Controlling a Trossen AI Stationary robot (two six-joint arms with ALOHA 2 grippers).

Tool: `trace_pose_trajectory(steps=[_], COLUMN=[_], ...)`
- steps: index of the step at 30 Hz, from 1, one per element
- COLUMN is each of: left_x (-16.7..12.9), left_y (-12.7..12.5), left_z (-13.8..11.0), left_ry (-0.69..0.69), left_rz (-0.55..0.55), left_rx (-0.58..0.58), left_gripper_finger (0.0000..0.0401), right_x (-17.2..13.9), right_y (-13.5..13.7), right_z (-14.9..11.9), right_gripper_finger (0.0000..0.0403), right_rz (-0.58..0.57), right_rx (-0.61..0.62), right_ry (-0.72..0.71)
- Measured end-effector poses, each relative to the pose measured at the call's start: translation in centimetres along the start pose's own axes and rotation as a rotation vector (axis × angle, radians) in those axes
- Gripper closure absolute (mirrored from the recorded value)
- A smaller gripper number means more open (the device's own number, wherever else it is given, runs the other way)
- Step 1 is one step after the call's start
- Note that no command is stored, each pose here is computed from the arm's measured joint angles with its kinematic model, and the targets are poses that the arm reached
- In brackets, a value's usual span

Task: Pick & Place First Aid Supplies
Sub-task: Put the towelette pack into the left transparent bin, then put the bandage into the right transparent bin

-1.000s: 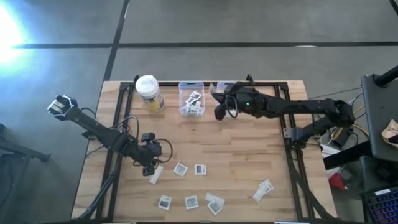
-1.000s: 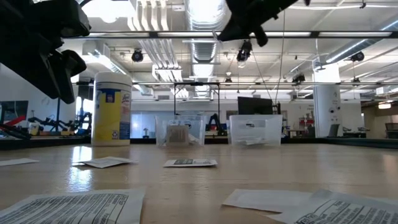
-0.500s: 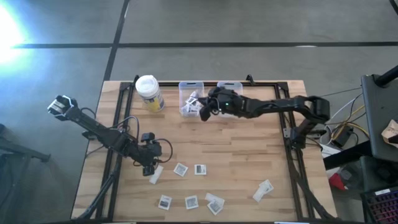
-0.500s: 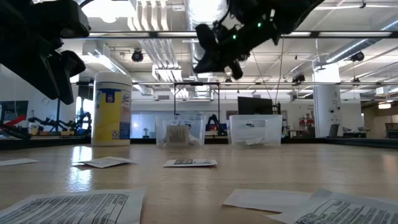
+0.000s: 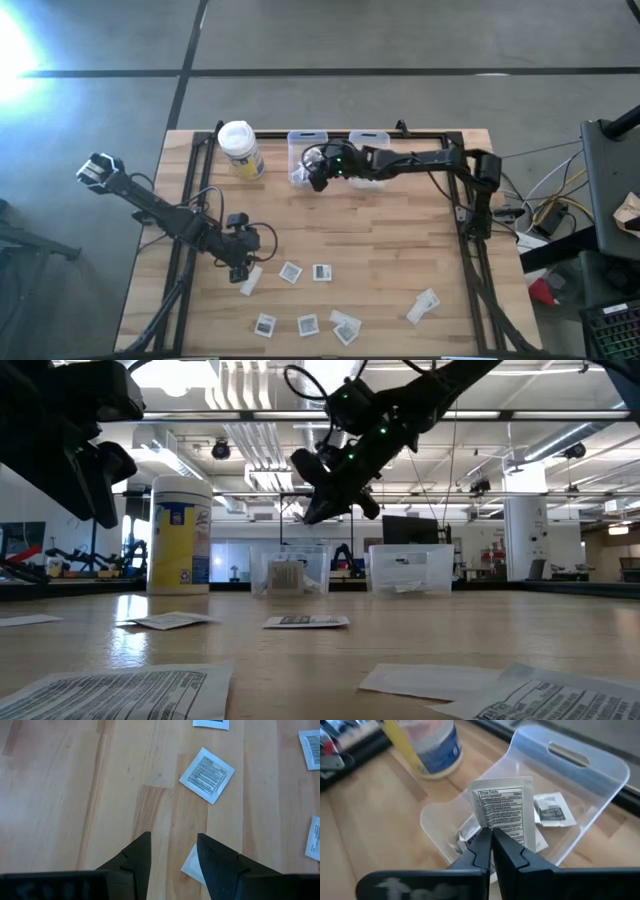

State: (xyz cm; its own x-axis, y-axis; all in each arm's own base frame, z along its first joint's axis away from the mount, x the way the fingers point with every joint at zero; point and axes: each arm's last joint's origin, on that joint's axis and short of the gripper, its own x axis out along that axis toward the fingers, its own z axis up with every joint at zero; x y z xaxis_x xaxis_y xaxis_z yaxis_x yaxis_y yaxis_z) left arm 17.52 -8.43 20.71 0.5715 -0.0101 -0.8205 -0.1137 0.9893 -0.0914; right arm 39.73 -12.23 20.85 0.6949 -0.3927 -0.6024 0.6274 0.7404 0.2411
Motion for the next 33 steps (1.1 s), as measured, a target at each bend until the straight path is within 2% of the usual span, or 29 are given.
trace_pose_trajectory(steps=[6,12,16,20,25,33], left_x=[0.0,0.0,0.0,0.0,-0.1,-1.3], left_y=[0.0,0.0,0.1,0.1,0.0,-1.3], left_z=[-0.1,-0.1,-0.2,-0.3,-0.2,0.6], left_ry=[0.005,0.009,0.025,0.033,0.047,0.055], left_rz=[0.002,0.002,0.003,0.006,-0.011,-0.102], left_rx=[0.001,-0.015,-0.042,-0.075,-0.104,-0.136], left_gripper_finger=[0.0250,0.0250,0.0250,0.0250,0.0250,0.0255], right_x=[1.2,2.9,2.8,1.4,-1.8,-6.6], right_y=[0.2,0.6,1.0,1.0,2.0,5.9], right_z=[0.7,1.2,1.8,2.5,3.0,1.9], right_gripper_finger=[0.0384,0.0332,0.0296,0.0274,0.0261,0.0265], right_rz=[-0.058,-0.091,-0.098,-0.099,-0.089,-0.017], right_rx=[-0.024,-0.060,-0.095,-0.116,-0.147,-0.244], right_ry=[0.117,0.196,0.223,0.233,0.256,0.288])
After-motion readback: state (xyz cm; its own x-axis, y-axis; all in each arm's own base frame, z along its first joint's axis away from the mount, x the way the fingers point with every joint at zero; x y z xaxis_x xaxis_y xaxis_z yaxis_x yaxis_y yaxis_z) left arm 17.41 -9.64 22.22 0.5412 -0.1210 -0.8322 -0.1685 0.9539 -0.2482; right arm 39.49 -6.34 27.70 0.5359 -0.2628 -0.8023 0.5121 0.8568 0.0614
